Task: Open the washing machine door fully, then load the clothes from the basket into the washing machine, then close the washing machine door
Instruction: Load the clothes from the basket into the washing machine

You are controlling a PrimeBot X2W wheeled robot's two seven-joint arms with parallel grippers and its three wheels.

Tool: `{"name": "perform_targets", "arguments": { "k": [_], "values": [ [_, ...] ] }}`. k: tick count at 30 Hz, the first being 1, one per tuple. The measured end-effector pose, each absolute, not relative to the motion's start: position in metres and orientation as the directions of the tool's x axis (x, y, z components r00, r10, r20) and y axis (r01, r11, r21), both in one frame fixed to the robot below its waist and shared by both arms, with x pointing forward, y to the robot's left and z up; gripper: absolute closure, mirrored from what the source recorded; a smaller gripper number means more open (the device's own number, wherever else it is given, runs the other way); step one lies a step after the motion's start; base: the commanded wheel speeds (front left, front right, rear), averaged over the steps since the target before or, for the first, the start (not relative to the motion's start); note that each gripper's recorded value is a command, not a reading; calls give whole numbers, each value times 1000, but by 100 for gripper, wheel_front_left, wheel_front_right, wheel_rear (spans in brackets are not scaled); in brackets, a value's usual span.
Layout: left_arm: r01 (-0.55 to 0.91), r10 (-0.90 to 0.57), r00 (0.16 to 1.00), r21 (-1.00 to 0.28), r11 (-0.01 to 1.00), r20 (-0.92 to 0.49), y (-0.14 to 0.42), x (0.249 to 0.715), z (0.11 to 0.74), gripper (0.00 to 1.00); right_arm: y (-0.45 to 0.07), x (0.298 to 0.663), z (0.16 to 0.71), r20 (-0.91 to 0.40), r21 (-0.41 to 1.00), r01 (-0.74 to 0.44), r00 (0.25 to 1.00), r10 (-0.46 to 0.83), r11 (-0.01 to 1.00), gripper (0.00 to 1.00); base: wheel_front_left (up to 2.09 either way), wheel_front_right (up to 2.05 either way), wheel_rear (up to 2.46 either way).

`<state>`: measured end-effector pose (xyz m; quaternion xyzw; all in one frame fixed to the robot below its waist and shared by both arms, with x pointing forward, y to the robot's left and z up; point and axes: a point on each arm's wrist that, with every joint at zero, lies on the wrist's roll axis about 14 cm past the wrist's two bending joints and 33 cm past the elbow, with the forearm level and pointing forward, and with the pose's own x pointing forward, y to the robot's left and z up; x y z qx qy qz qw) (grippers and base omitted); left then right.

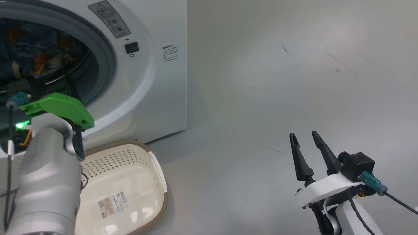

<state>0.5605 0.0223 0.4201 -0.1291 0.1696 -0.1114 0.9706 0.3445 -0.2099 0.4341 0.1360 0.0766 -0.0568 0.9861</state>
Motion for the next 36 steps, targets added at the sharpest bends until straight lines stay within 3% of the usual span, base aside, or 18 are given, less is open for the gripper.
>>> {"name": "perform_targets", "arguments": {
  "k": [16,20,36],
  "values": [
    [130,-215,919,-263,956,-329,82,485,407,0,-169,368,460,-69,251,-46,995,66,967,0,0,0,0],
    [113,-188,941,-261,959,-282,99,475,418,0,-153,372,464,-51,259,-97,992,114,961,0,0,0,0],
    [33,-79,983,-259,965,-169,147,404,440,0,-132,353,476,-16,250,-173,983,183,953,0,0,0,0]
  ]
}}
